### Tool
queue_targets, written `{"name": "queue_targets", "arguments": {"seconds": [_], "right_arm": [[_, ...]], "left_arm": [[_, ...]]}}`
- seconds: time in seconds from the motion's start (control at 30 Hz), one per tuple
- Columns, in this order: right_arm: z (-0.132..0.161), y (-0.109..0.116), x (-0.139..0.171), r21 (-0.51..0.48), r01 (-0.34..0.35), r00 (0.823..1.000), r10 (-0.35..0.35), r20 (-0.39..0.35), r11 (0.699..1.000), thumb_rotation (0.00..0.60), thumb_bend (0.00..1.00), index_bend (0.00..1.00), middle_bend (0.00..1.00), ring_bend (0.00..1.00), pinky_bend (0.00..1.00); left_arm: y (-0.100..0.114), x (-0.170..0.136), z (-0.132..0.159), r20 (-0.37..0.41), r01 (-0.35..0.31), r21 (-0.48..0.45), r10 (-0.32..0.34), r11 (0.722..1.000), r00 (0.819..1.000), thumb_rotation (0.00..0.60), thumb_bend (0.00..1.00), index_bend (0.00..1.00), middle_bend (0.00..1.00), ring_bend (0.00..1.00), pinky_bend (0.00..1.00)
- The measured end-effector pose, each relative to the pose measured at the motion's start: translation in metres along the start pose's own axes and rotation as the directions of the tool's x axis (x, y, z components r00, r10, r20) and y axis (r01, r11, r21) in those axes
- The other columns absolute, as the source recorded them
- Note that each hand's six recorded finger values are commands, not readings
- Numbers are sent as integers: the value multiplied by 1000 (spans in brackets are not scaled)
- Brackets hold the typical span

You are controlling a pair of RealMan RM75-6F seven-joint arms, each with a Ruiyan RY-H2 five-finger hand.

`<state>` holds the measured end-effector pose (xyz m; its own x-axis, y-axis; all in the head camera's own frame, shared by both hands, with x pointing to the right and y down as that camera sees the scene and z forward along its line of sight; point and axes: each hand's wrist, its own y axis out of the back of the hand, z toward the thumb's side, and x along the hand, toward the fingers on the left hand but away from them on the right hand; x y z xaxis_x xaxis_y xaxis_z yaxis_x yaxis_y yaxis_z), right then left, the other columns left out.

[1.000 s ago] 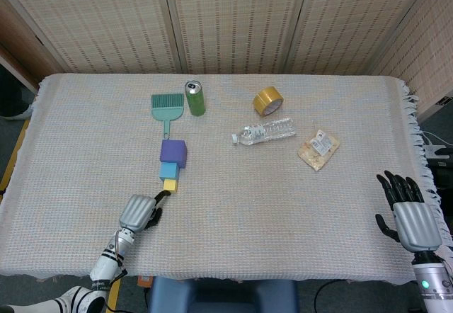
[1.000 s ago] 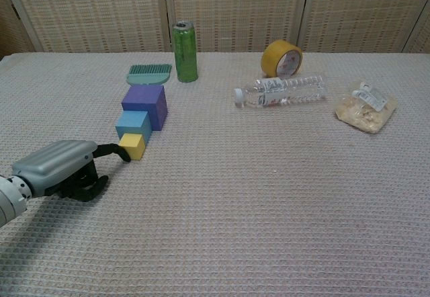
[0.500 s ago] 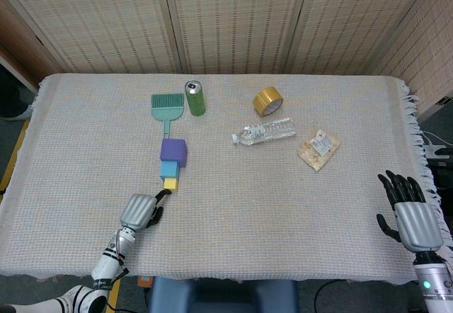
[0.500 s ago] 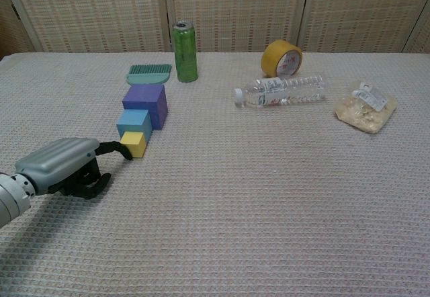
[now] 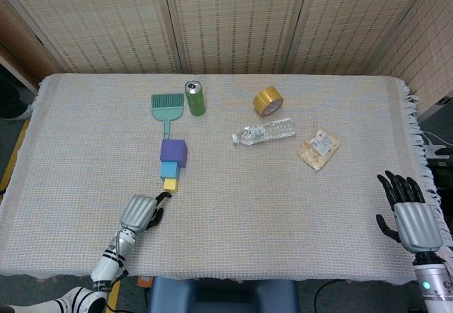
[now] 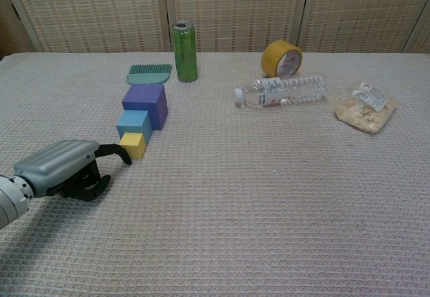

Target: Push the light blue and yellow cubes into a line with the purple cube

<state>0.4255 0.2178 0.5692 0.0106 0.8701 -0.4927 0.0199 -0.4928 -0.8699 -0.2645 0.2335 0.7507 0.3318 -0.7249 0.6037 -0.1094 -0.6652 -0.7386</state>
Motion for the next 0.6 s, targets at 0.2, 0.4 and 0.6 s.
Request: {"name": "queue_targets", "arguments": {"seconds": [0.2,0.4,0.6], "right_arm": [[0,0,0,-2,-2,1000,2,-2,1000,600,135,0,0,0,0],[4,0,3,-3,-4,1000,4,-20,1000,600,136,0,0,0,0],[10,1,10,-12,-4,999,4,-49,1000,600,136,0,0,0,0]], "left_arm": [[3,-3,3,9,-12,-1,12,1000,1000,600,607,300,1000,1000,1000],[15,-21,4,30,-51,-18,52,999,998,600,584,262,1000,989,1000],[56,-82,-31,0,-135,22,135,991,991,600,441,134,203,114,318]]}}
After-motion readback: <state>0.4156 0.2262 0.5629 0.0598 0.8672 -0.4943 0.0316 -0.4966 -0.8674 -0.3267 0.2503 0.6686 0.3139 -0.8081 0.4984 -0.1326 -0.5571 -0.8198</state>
